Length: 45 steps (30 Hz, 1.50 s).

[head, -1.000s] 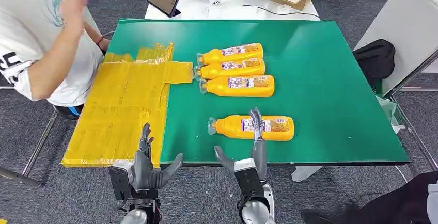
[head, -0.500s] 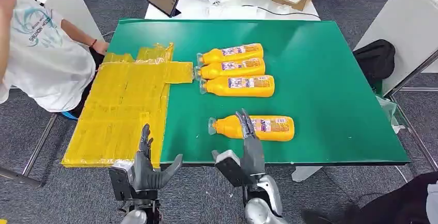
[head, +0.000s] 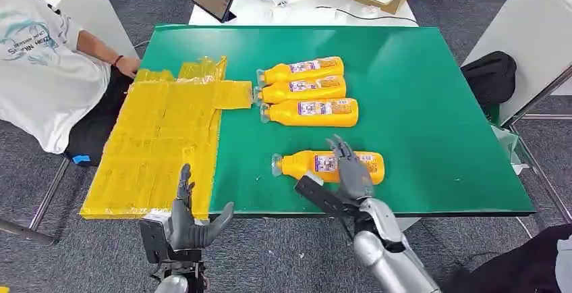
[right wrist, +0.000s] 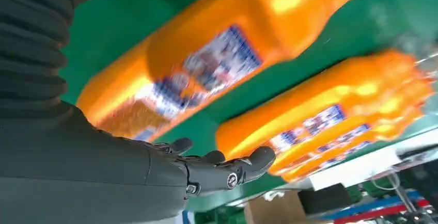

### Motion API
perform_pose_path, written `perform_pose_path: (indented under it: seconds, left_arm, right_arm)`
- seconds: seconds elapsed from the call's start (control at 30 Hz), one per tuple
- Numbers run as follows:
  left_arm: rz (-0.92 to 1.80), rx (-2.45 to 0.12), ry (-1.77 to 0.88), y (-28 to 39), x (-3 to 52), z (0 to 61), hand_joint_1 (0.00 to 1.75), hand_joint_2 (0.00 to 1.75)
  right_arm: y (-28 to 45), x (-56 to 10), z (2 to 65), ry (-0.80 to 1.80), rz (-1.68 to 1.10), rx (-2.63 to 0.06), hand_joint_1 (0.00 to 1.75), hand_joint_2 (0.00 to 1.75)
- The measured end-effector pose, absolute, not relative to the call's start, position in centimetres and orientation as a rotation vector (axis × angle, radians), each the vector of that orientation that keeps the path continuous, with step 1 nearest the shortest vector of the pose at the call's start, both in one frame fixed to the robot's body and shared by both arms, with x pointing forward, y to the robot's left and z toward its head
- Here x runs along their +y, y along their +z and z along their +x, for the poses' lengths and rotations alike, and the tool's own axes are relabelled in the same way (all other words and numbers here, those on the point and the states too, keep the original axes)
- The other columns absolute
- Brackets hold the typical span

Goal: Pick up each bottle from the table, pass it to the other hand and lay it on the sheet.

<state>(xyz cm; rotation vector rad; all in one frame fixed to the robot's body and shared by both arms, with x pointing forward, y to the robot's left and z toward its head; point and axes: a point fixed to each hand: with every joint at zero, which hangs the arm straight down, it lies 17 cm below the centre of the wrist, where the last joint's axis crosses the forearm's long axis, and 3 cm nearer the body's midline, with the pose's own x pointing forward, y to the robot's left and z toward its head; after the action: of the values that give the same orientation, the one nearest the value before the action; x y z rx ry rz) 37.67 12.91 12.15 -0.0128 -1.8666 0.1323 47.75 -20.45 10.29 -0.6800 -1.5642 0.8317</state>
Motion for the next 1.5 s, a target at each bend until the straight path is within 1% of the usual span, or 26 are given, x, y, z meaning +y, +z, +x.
perform_pose_path:
  seconds: [0.27, 0.57, 0.97, 1.27, 1.33, 1.37, 1.43, 1.47, 1.5]
  left_arm:
    - [-0.020, -1.849, 0.136, 11.7, 12.9, 37.7, 0.00, 1.75]
    - [-0.039, -1.828, 0.132, 11.1, 12.4, 37.7, 0.00, 1.75]
    - [-0.060, -1.800, 0.123, 10.3, 11.9, 38.0, 0.00, 1.75]
    - [-0.068, -1.803, 0.124, 10.2, 11.7, 37.9, 0.00, 1.75]
    - [-0.076, -1.803, 0.127, 10.3, 11.6, 37.9, 0.00, 1.75]
    - [-0.081, -1.801, 0.131, 10.3, 11.5, 37.9, 0.00, 1.75]
    - [-0.084, -1.800, 0.131, 10.3, 11.4, 38.0, 0.00, 1.75]
    - [-0.086, -1.801, 0.132, 10.3, 11.4, 38.0, 0.00, 1.75]
    - [-0.089, -1.800, 0.135, 10.3, 11.4, 38.0, 0.00, 1.75]
  right_arm:
    - [10.2, -22.4, 49.4, 0.897, -0.716, -1.500, 0.00, 1.75]
    - [6.5, -24.8, 50.8, 0.972, -0.724, -1.322, 0.00, 1.75]
    - [4.7, -26.6, 52.4, 1.007, -0.747, -1.208, 0.00, 1.75]
    - [3.9, -27.4, 53.1, 1.031, -0.675, -1.130, 0.02, 1.75]
    - [3.8, -27.6, 53.2, 1.031, -0.664, -1.120, 0.12, 1.75]
    - [3.8, -27.8, 53.3, 1.028, -0.659, -1.115, 0.31, 1.75]
    - [3.8, -27.9, 53.5, 1.029, -0.656, -1.109, 1.34, 1.75]
    - [3.8, -27.9, 53.6, 1.028, -0.654, -1.109, 1.50, 1.75]
    - [3.9, -27.7, 53.7, 1.024, -0.644, -1.118, 1.54, 1.75]
